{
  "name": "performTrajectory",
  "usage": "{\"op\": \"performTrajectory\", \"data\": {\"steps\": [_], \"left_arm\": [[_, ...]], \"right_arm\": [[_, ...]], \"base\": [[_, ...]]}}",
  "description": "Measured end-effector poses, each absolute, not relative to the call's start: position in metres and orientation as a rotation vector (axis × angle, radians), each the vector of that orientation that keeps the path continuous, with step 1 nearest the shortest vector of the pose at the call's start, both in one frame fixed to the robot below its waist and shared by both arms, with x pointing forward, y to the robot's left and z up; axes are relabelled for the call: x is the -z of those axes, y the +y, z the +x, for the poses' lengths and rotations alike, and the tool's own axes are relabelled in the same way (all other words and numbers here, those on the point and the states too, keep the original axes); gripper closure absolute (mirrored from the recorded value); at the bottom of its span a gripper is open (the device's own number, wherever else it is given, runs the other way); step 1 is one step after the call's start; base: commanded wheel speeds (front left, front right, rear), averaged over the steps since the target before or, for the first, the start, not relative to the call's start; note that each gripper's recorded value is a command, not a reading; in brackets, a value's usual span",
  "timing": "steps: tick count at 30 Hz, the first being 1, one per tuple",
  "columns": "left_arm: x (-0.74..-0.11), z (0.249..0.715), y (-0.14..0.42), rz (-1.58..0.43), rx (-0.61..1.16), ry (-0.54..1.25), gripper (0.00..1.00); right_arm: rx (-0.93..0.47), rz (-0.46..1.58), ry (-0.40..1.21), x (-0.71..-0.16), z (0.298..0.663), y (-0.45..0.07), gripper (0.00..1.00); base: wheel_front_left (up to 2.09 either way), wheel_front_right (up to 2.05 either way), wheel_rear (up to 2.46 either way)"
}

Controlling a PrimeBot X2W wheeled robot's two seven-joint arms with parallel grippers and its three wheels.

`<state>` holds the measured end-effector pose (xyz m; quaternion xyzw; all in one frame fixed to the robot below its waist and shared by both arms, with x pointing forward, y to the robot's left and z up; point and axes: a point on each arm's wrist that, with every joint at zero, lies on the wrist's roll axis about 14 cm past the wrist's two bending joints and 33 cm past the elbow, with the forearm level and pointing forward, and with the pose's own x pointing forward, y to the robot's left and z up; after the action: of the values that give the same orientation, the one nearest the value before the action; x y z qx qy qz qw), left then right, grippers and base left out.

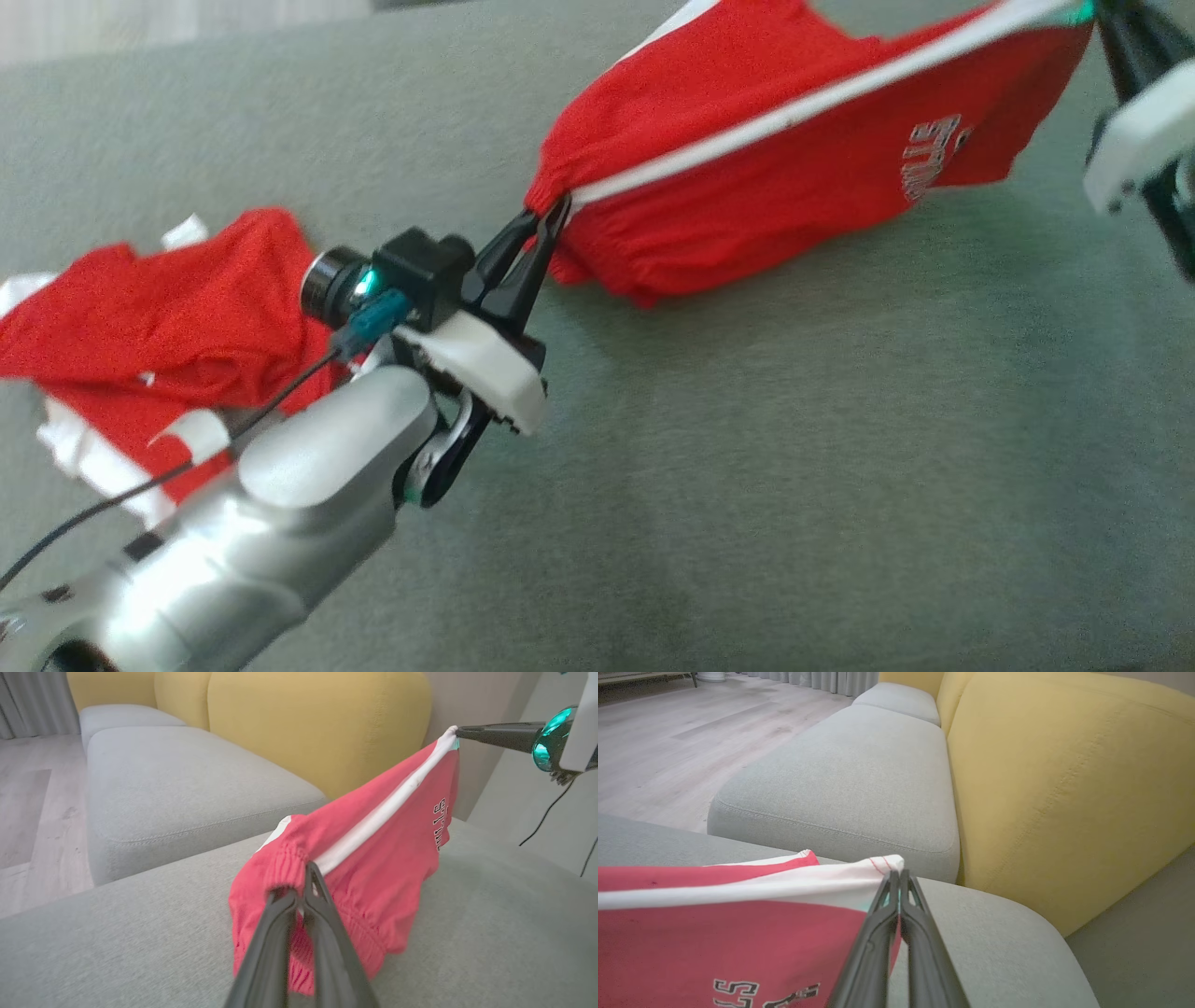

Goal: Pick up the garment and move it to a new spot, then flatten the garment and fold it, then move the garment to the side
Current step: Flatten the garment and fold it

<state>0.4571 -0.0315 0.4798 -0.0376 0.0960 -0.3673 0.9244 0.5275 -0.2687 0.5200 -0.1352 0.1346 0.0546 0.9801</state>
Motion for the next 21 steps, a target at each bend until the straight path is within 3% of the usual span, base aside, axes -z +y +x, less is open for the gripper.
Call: {"op": "performTrajectory", "data": {"steps": [13,21], "left_arm": [[-0.435,0.505,-0.004,-0.090,0.640,0.291,1.00],[-0.406,0.515,0.012,-0.079,0.597,0.343,1.00]], "right_arm": [[-0.198,-0.355,0.366,-0.461,0.636,-0.206,1.00],[-0.235,-0.346,0.421,-0.417,0.659,-0.183,1.00]], "base": [[0.00,0.00,0.00],[0.00,0.00,0.00]]}}
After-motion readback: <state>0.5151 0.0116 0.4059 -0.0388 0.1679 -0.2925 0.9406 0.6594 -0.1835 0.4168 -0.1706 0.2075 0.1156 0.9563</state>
